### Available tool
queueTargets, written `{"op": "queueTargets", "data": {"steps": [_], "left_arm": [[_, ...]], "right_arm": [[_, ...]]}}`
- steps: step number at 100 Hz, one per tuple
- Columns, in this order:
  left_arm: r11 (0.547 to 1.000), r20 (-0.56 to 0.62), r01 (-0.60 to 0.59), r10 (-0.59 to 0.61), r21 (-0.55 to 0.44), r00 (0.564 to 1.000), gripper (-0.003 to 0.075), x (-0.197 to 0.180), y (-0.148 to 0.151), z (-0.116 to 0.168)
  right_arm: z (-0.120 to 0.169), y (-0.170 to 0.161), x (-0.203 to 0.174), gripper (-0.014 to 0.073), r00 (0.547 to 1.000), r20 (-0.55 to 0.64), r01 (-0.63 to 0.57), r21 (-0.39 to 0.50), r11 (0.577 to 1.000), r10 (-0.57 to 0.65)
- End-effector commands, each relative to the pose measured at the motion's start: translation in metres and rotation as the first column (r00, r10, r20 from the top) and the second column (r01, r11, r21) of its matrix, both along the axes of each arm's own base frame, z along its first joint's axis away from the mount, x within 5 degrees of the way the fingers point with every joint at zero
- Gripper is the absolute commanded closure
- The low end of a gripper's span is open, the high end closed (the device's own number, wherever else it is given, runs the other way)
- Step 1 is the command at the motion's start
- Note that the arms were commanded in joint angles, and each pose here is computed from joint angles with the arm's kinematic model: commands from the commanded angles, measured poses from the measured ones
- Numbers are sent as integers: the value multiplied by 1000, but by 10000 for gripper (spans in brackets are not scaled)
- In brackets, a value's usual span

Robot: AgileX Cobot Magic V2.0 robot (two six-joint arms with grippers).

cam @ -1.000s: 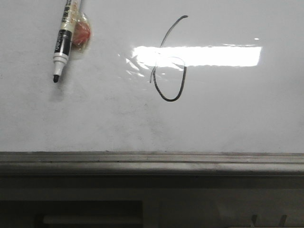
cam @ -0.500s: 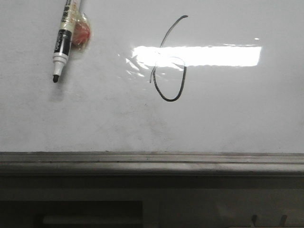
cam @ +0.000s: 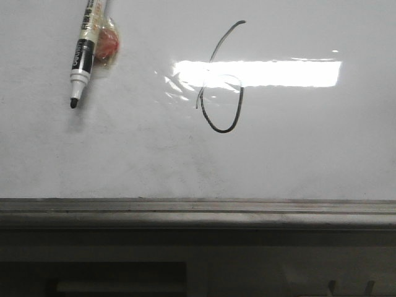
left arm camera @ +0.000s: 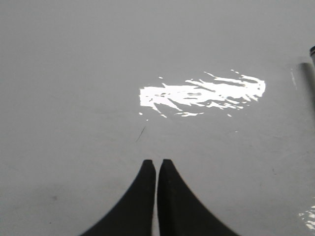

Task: Write number 6 on whiteboard

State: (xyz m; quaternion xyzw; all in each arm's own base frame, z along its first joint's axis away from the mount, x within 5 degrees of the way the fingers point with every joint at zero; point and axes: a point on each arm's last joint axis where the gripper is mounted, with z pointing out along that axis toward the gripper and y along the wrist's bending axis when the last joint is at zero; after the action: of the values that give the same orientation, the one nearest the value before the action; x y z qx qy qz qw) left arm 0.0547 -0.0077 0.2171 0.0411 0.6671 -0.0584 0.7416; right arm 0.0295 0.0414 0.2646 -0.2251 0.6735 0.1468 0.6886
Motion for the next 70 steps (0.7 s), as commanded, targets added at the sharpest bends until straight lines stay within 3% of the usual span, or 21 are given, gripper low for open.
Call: {"op": "queueTargets", "data": {"steps": [1, 29, 46, 70], "left_arm": [[1000, 13, -23, 23, 6, 1000, 741, 0, 1, -12], [1000, -8, 10, -10, 13, 1000, 740, 0, -1, -14], [999, -9, -53, 53, 2, 999, 740, 0, 3, -14], [998, -13, -55, 54, -32, 998, 741, 0, 3, -14]], "right_arm": [[12, -3, 1, 648, 998, 39, 39, 47, 998, -41], [12, -3, 1, 648, 998, 40, 40, 48, 998, -42], [12, -3, 1, 648, 998, 40, 40, 48, 998, -42], [12, -3, 1, 648, 998, 40, 40, 48, 998, -42]]}}
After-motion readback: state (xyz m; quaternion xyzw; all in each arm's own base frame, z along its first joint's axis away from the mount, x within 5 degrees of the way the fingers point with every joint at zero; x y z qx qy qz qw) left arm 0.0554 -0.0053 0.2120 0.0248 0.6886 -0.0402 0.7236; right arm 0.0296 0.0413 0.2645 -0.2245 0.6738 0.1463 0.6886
